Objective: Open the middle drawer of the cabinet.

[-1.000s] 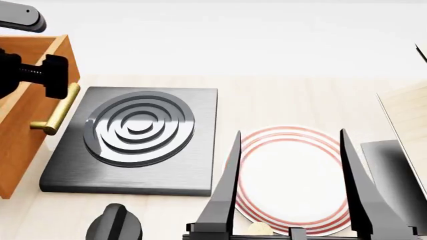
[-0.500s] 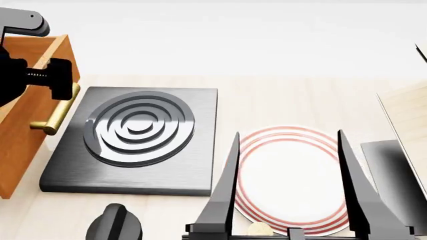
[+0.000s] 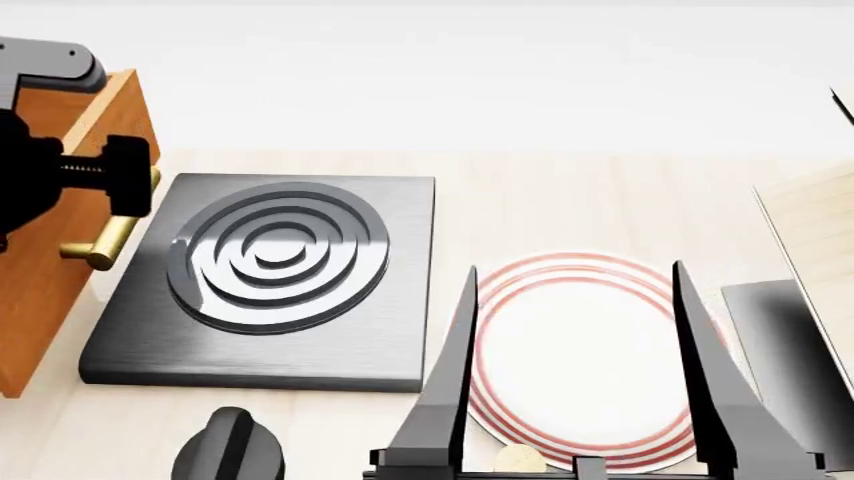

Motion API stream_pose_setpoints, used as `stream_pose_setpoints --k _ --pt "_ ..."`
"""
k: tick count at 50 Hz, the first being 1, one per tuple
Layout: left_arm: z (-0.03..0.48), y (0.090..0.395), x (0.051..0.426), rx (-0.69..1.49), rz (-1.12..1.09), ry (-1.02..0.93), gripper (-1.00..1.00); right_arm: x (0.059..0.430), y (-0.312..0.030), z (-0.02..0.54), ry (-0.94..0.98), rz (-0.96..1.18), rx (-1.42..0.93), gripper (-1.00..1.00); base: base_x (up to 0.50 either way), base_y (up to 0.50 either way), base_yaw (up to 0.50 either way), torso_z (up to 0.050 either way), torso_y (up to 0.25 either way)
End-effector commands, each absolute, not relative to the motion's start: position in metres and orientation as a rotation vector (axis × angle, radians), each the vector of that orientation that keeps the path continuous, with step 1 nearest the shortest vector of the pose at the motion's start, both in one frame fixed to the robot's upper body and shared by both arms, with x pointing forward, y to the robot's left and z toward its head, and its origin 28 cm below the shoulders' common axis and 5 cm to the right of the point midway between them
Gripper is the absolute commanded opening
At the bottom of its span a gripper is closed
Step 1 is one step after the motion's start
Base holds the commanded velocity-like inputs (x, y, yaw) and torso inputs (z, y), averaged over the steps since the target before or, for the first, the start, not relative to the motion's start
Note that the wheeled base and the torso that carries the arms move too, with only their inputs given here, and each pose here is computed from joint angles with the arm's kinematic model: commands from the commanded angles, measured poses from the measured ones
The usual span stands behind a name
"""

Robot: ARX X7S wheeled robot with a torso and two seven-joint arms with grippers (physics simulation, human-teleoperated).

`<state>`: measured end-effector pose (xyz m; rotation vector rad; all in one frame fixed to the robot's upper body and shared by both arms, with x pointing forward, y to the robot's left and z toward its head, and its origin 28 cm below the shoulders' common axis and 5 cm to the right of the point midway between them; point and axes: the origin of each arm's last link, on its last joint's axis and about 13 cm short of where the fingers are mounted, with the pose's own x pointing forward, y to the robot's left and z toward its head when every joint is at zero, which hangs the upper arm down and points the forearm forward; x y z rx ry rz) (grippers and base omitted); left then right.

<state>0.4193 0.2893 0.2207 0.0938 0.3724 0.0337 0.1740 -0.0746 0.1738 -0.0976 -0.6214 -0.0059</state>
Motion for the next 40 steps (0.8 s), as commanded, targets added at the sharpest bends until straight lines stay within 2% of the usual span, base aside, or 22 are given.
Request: stream_pose_setpoints --k 1,40 --pt "0.217 0.286 0.419 0.076 0.019 0.385 1.0 0.174 -0.075 0.174 -0.622 -0.005 -0.098 1.0 0.0 0.0 0.0 0.0 0.0" --pt "0.21 0.265 0.414 0.021 -0.072 0.403 1.0 0.174 -0.075 0.174 -0.623 -0.003 -0.097 1.0 0.0 0.0 0.0 0.0 0.0"
